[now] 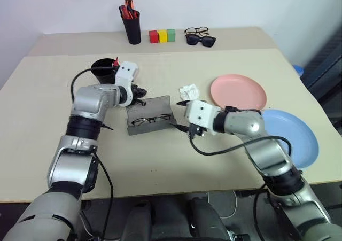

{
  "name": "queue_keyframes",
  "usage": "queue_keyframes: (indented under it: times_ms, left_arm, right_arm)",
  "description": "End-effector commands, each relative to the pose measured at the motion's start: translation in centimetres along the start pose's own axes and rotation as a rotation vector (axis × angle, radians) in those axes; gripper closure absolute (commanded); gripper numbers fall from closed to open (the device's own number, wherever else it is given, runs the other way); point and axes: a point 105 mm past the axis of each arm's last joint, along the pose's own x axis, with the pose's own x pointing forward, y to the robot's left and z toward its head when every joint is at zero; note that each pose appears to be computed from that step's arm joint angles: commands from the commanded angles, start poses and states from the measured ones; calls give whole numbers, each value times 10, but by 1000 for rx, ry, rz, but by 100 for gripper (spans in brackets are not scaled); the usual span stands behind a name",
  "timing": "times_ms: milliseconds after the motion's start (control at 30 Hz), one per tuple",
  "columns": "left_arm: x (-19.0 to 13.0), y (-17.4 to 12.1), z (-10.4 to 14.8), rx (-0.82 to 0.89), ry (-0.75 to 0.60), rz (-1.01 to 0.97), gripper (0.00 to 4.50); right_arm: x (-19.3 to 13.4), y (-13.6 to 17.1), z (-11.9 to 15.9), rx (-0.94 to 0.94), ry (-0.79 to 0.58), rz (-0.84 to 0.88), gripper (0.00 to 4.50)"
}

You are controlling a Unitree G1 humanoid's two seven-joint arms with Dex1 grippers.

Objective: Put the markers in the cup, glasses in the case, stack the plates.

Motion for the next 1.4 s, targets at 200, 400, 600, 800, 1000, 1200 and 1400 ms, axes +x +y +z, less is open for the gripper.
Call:
queue_keyframes:
  times_ms: [200,400,600,800,1000,1200,1400]
  left_arm:
    - [-3,-9,7,28,38,-97,427]
    - [-26,-26,-2,150,42,-182,427]
    - [-55,-40,-19,225,43,-200,427]
    - [-85,-63,-60,375,55,-295,427]
    - [-104,-87,-46,564,-247,-373,427]
    - [-112,-102,-33,574,-456,-412,431]
    - [-111,-116,-38,581,-463,-489,431]
  right_arm:
    - [-26,-17,-2,58,10,-116,118]
    - [-26,-29,-11,43,45,-162,118]
    - [-26,-49,-31,45,130,-232,118]
    - [-47,-73,-87,91,401,-351,118]
    - [-55,-74,-113,137,506,-402,118]
    - [-56,-70,-137,180,572,-443,169]
    - [-52,-73,-138,162,558,-468,447]
